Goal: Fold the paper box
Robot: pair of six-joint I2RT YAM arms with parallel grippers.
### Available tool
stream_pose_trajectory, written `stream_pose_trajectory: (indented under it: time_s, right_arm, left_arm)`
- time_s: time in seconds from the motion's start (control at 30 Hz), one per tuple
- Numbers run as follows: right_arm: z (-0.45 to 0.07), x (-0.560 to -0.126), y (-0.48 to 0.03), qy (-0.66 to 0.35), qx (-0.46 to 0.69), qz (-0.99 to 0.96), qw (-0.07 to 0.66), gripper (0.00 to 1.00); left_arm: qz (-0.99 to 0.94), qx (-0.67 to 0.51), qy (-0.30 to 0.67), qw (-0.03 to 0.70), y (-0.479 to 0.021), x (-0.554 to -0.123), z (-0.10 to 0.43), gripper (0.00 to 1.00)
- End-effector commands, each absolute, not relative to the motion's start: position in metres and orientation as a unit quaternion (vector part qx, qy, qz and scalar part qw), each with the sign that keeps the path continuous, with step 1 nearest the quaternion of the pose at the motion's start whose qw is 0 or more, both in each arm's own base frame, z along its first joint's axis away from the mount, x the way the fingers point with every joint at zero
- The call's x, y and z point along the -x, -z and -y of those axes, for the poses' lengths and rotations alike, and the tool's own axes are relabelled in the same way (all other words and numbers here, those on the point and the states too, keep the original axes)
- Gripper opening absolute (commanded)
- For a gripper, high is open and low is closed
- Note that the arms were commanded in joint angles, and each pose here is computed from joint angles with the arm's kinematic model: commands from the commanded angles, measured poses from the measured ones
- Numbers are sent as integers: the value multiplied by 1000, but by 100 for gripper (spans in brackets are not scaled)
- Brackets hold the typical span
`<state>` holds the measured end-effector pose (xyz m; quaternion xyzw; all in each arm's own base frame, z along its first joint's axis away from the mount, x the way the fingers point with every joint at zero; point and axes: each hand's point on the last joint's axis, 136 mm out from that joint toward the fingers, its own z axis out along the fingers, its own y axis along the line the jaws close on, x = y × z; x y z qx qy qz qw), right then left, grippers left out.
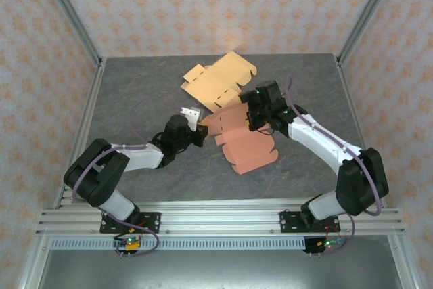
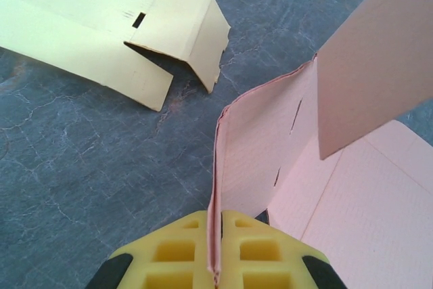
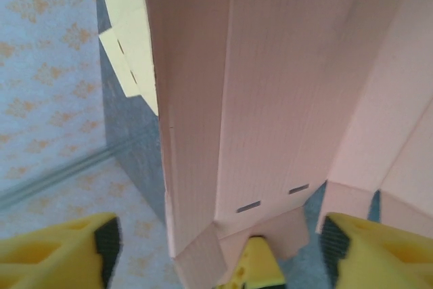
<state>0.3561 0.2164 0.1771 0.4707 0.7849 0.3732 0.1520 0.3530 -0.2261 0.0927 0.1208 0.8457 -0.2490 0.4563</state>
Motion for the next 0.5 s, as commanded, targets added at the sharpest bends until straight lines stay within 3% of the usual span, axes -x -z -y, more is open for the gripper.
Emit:
stream_pose_trajectory:
  time_s: [0.0,0.2,0.3,0.37,0.47]
  right_arm:
    - [-213,-367,-192,-387,-505,-754,163,67]
    - [-228,-384,-186,-393,-509,-751,146,75]
    - [-238,-393,-181,-396,-504,-756,134,74]
    - [-243,-398,-175,-396,-502,-758,129,64]
    - [-246,-401,-166,-393,-499,-762,126,35]
  left_arm:
    - [-830,-110,247,488,-110,-359,224,0]
    - [-830,-108,245,490,-110,-358,222,0]
    - [-830,-108,244,489,-109,-358,222,0]
    - [-831,-106,243,489,-109,-359,222,0]
    - [-832,-103,241,489,-108,-360,222,0]
